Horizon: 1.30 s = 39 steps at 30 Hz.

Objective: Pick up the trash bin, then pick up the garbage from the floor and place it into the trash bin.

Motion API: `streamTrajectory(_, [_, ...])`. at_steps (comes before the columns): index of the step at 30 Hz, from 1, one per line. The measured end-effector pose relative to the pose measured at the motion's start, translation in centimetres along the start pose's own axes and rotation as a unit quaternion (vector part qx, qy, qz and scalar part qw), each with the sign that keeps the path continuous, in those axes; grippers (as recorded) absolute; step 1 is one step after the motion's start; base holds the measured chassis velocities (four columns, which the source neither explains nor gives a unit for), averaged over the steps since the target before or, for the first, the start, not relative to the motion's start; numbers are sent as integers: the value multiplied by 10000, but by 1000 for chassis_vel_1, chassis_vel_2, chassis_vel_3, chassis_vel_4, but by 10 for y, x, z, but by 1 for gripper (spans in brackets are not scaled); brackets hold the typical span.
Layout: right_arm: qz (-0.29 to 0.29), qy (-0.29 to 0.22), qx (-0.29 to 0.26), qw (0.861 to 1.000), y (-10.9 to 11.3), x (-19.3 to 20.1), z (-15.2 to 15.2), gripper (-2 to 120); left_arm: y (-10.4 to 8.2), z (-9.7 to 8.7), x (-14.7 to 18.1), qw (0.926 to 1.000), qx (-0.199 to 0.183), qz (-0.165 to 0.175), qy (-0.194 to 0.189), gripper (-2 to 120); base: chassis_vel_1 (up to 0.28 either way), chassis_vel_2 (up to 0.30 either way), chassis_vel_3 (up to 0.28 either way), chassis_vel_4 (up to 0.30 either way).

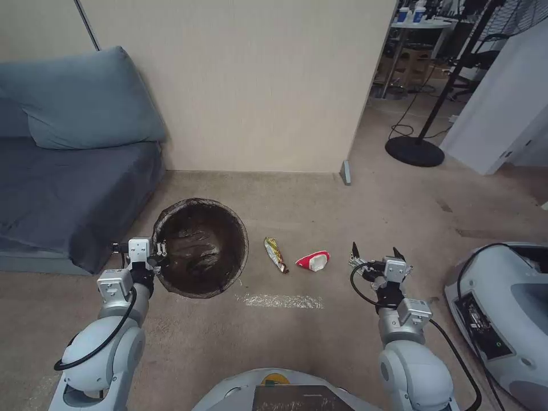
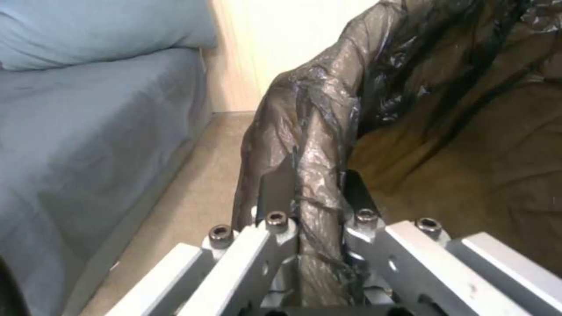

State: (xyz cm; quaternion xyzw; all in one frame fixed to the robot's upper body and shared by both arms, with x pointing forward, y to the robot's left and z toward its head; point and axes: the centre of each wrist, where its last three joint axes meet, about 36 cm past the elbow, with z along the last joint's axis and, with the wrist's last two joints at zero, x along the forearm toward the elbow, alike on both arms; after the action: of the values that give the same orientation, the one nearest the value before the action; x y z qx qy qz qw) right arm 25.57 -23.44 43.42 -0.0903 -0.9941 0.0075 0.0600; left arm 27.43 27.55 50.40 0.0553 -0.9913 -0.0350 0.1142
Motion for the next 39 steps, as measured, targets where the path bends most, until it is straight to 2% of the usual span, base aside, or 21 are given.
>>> streamTrajectory(39, [12,-5,-11,10000,1,0,1,100,1,-1,-1,10000,14,-14,-25,3,-73,69,75,-73])
